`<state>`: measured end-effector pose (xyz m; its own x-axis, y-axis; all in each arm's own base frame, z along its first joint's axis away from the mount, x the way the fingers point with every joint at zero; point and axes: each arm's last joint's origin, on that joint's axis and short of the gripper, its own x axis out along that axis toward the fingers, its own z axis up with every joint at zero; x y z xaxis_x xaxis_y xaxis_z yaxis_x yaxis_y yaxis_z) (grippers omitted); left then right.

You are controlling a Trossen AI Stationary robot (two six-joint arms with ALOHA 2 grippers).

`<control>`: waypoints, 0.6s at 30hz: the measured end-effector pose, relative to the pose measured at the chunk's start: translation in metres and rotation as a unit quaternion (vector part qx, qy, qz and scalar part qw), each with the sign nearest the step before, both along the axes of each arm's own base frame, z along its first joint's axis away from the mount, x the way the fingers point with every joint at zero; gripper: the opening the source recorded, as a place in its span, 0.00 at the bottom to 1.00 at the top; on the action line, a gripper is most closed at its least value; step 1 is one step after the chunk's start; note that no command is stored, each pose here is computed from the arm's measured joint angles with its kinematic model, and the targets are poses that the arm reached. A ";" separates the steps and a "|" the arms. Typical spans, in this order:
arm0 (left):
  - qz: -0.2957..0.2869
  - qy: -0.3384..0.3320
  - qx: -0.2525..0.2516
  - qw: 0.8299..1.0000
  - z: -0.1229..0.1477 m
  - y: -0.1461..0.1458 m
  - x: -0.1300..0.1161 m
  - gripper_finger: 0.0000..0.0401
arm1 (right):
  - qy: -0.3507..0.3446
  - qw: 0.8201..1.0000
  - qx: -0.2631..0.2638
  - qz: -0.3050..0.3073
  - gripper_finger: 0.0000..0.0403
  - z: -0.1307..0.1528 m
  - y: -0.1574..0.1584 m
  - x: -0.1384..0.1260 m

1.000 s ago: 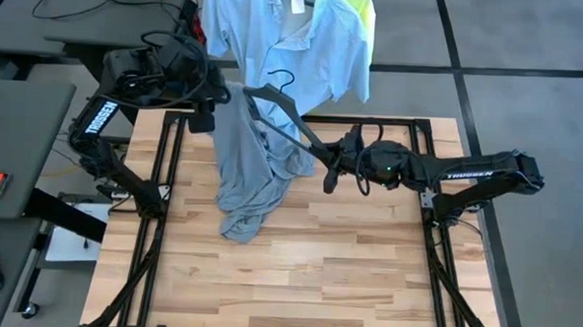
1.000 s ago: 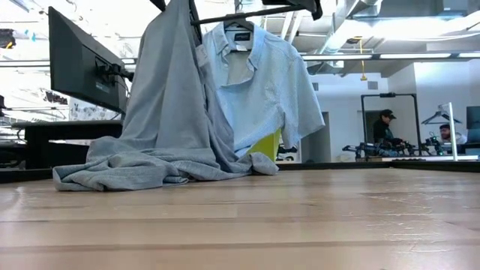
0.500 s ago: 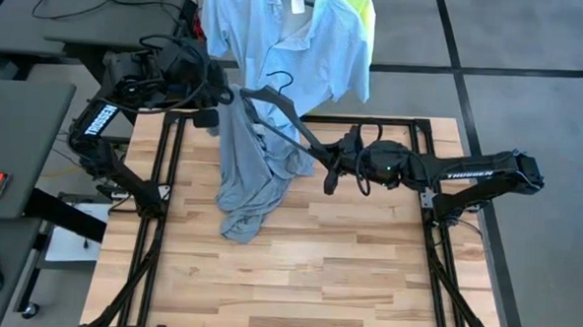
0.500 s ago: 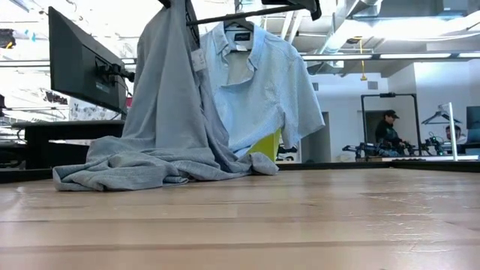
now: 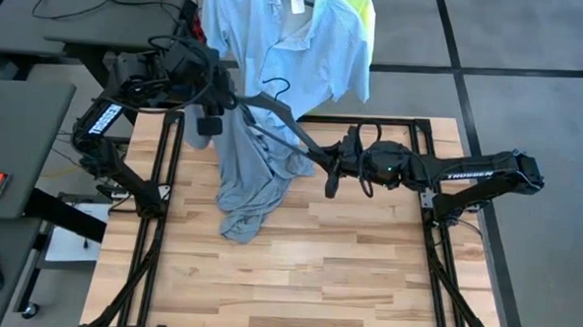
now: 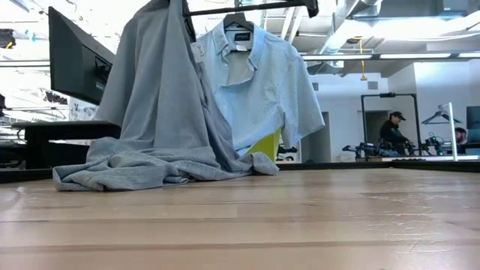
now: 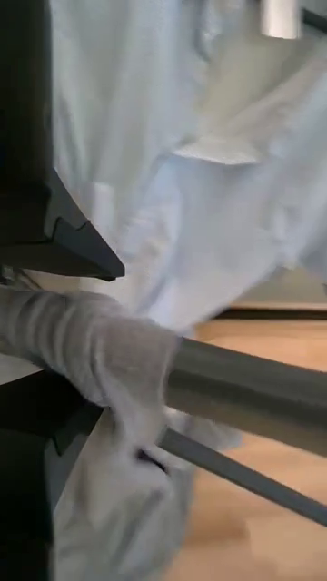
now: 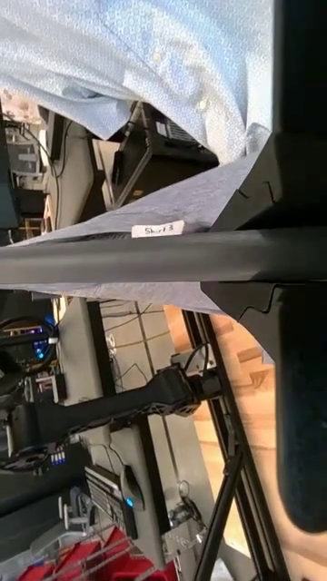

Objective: Hang clothes
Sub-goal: Hang the gray shirt on the rack

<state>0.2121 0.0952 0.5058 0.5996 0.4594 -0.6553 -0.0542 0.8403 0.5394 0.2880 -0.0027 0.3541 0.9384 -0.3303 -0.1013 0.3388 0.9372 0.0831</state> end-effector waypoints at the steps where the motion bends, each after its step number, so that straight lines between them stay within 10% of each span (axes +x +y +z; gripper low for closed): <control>1: -0.013 -0.011 -0.009 1.000 0.001 -0.002 0.002 0.34 | 0.000 1.000 0.000 0.002 0.06 0.000 0.000 0.000; 9: -0.065 -0.041 -0.031 0.997 0.003 -0.014 0.012 0.32 | 0.001 1.000 0.000 0.016 0.06 0.000 0.001 0.000; 18: -0.074 -0.046 -0.045 0.995 0.002 -0.019 0.014 0.09 | -0.006 1.000 0.004 0.008 0.20 0.001 -0.001 0.000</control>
